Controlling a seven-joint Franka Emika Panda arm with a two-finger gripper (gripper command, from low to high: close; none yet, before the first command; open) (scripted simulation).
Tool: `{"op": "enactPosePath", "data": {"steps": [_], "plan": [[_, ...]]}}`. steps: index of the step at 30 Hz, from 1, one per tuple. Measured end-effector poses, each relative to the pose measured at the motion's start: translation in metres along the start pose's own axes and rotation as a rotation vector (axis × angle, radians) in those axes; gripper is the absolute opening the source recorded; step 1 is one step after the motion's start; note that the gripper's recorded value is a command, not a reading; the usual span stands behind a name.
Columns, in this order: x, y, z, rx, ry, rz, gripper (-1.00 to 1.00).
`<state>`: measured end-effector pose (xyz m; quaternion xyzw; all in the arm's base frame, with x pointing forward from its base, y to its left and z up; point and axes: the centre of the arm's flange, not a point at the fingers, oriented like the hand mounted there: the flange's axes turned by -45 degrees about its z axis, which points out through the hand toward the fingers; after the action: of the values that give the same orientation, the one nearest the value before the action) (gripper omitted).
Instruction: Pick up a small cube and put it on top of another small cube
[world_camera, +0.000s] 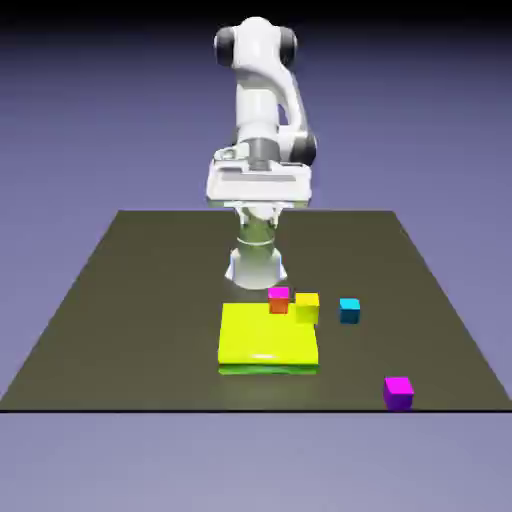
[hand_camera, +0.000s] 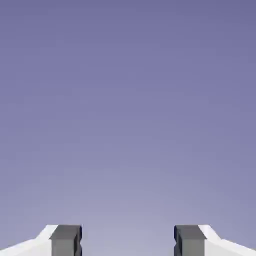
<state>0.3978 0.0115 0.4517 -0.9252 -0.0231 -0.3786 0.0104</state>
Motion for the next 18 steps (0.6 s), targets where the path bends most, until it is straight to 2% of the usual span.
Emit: {"op": "enactPosePath", "data": {"steps": [9,18], "plan": [[-0.005,-0.060,0.086,0.136,-0.170,0.104,0.00],[-0.040,-0.138,0.166,0.146,-0.323,0.133,0.00]]}}
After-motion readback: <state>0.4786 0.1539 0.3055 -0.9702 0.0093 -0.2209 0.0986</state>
